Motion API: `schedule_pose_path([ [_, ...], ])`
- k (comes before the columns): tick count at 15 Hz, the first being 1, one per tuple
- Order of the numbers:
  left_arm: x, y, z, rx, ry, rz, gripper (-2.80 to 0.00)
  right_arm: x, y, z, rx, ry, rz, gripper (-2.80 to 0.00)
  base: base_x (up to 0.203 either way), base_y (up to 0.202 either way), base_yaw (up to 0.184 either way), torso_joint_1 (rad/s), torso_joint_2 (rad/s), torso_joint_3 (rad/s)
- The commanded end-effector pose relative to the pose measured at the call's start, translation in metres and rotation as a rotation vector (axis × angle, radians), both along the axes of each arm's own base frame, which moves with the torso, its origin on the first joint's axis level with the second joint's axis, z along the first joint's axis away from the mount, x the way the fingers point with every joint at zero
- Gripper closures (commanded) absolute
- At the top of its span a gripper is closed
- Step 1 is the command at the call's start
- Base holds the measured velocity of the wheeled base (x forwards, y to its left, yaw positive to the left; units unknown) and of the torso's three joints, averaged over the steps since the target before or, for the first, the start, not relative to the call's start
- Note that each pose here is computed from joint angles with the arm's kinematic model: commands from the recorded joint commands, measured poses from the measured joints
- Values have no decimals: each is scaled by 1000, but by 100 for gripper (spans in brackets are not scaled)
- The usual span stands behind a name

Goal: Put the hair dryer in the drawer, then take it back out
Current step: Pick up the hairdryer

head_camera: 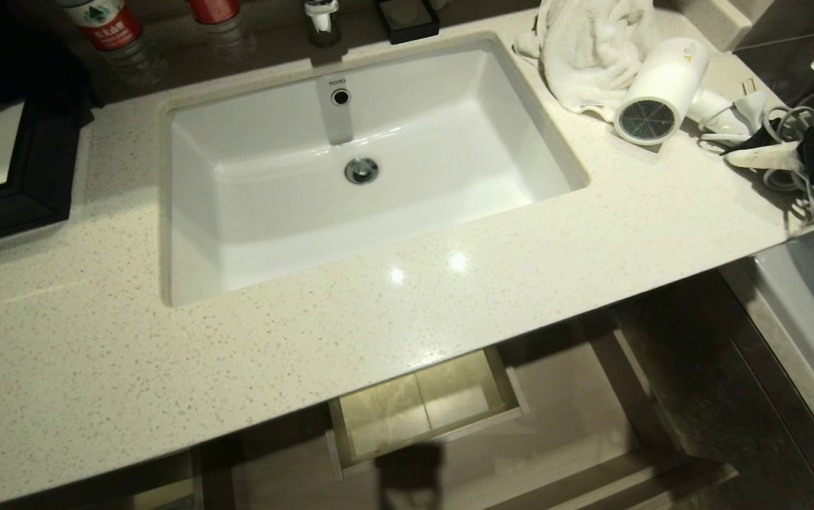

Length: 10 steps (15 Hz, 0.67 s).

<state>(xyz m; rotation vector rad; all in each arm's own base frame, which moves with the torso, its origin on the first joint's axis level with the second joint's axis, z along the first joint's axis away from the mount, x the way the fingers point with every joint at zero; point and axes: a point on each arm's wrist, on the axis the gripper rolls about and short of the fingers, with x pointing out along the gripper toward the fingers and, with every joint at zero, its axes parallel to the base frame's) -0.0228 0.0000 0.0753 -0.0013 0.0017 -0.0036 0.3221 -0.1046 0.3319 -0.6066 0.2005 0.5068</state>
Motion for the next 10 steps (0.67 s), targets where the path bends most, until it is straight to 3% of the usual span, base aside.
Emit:
schedule_pose_path([
  [1,0,0,0,0,0,1,0,-10,4,9,27,-5,-7,0,0,0,0,0,0,0],
  [4,0,0,0,0,0,-1,0,-28,11,24,72,1,-37,0,0,0,0,0,0,0],
  [7,0,0,0,0,0,1,0,-49,18,34,34,23,-187,0,0,0,0,0,0,0],
  [10,0,0,0,0,0,1,0,-68,27,46,78,30,-260,0,0,0,0,0,0,0],
])
